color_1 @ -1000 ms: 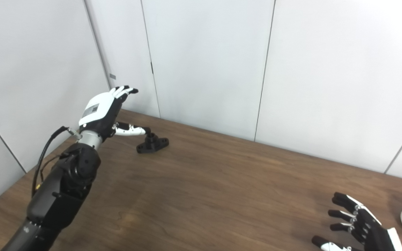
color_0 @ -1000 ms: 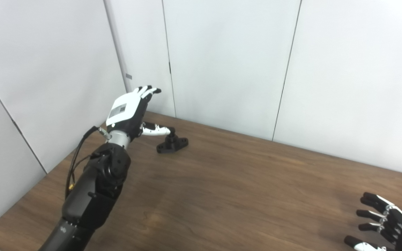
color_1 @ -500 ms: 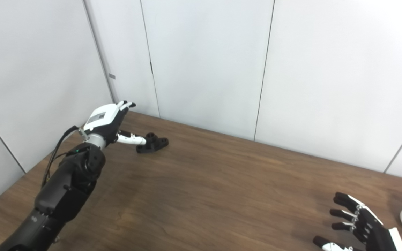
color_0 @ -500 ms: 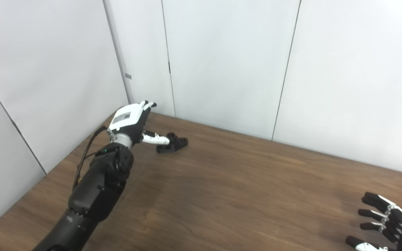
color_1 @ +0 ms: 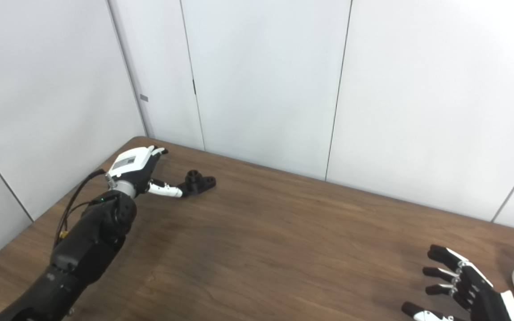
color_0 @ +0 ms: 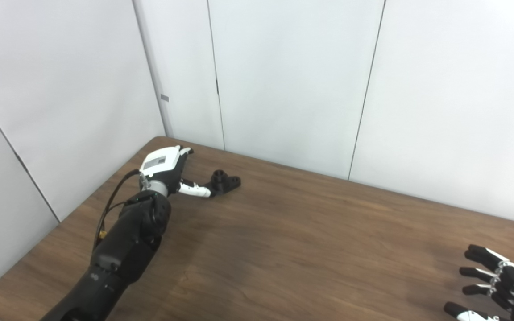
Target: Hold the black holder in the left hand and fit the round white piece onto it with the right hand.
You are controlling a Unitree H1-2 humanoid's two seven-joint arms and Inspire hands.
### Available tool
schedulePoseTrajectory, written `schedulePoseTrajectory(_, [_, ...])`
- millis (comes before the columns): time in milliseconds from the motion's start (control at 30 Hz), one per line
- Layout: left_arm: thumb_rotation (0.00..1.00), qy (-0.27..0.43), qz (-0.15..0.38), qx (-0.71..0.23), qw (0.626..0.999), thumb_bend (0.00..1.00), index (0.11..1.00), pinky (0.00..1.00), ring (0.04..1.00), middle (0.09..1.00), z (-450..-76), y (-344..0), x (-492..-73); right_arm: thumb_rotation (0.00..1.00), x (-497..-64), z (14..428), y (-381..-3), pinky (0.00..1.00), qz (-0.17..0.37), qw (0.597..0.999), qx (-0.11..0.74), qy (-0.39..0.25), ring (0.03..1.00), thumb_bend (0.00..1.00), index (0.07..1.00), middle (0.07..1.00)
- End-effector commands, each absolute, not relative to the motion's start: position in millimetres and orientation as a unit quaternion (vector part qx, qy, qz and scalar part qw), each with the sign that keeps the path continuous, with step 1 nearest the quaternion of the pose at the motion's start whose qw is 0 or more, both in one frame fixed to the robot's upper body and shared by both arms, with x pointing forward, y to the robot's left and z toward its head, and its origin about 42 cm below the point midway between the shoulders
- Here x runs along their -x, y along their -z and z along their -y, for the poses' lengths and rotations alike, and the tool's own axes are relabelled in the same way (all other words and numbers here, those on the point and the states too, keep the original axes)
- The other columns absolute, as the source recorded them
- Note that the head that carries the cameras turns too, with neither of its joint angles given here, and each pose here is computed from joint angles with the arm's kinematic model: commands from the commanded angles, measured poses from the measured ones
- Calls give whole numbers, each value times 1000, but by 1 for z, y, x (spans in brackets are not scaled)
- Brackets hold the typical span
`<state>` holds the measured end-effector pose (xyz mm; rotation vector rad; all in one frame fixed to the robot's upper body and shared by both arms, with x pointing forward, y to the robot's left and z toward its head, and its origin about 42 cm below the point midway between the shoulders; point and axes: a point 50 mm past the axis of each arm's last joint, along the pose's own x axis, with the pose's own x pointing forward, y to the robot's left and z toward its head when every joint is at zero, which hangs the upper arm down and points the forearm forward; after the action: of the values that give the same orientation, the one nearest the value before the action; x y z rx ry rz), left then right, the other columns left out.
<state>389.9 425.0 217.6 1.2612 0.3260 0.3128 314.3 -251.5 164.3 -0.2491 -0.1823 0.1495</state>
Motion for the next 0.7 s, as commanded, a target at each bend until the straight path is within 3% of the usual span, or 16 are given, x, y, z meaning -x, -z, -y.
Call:
schedulePoseTrajectory(0, [414, -177, -110, -592, 779, 1000, 931, 1000, 1000, 1000, -427, -243, -402, 44, -316, 251, -182, 578, 126, 981, 124, -79, 725, 757, 785, 808])
schedulePoseTrajectory(667, [358, -165, -111, -577, 792, 925, 852, 1000, 1000, 1000, -407, -197, -419, 0, -313, 253, -181, 549, 127, 982, 122, -68, 690, 749, 757, 784])
